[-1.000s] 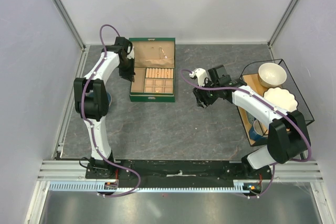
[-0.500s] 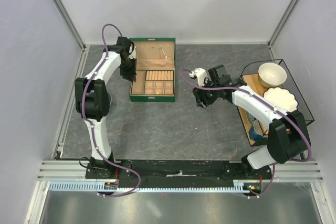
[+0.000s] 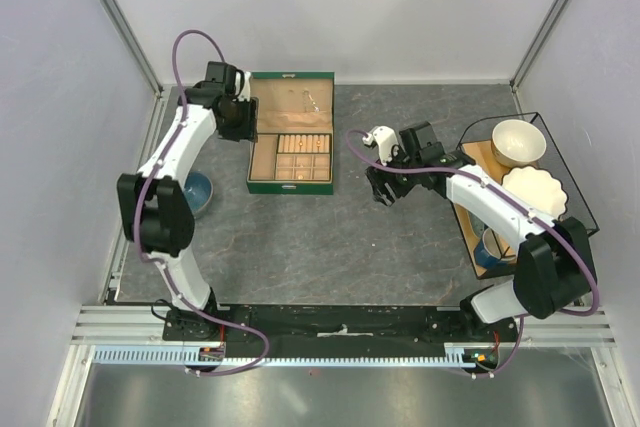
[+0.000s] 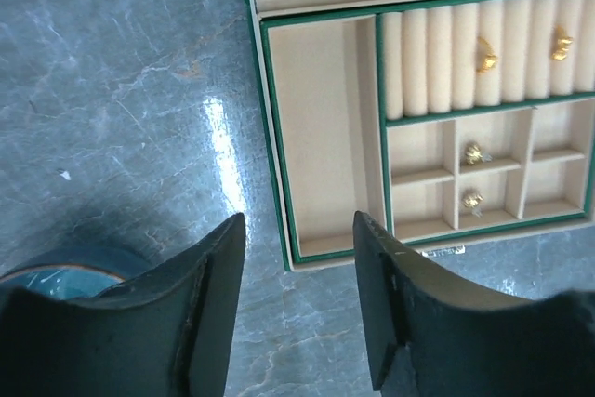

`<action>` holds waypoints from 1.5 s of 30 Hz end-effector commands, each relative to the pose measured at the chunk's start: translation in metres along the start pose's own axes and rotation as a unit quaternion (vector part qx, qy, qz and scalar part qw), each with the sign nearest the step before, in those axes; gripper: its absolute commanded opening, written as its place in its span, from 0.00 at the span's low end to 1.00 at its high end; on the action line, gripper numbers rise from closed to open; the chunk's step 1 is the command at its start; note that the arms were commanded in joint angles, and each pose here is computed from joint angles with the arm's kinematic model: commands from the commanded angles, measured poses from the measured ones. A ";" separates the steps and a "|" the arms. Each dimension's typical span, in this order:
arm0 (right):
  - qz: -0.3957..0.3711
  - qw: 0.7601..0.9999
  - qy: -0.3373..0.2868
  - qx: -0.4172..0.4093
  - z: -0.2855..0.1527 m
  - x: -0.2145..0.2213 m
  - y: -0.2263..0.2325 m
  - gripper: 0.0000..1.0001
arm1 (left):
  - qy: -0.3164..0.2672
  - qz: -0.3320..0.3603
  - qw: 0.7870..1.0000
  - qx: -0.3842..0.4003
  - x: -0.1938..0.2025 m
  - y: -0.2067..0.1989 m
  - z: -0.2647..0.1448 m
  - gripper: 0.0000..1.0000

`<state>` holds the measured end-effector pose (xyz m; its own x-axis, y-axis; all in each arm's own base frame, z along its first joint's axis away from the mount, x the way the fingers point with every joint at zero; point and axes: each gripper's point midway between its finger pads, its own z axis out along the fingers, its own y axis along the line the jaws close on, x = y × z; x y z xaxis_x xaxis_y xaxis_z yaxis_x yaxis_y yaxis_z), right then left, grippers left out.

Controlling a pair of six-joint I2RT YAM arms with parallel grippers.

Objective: Organize the mixed jewelry

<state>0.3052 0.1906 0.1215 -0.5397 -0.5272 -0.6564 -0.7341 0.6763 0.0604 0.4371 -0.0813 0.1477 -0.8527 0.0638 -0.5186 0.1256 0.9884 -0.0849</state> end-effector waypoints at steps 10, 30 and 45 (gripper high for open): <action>-0.021 0.996 -0.074 0.038 -0.017 -0.068 -0.020 0.98 | -0.190 0.164 0.967 0.053 -0.084 -0.025 -0.089 0.87; -0.007 0.999 -0.040 -0.002 0.005 -0.044 -0.010 0.98 | -0.237 0.482 0.843 0.027 -0.168 -0.046 -0.058 0.93; -0.004 1.000 -0.030 -0.007 0.008 -0.028 -0.005 0.98 | -0.209 0.573 0.793 0.006 -0.176 -0.050 -0.004 0.95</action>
<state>0.3280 0.2027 0.1287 -0.5238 -0.5198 -0.6749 -0.7384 0.6721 0.0555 0.5692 -0.1370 0.2260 -0.0355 0.8383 -0.5441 0.7322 0.3923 0.5567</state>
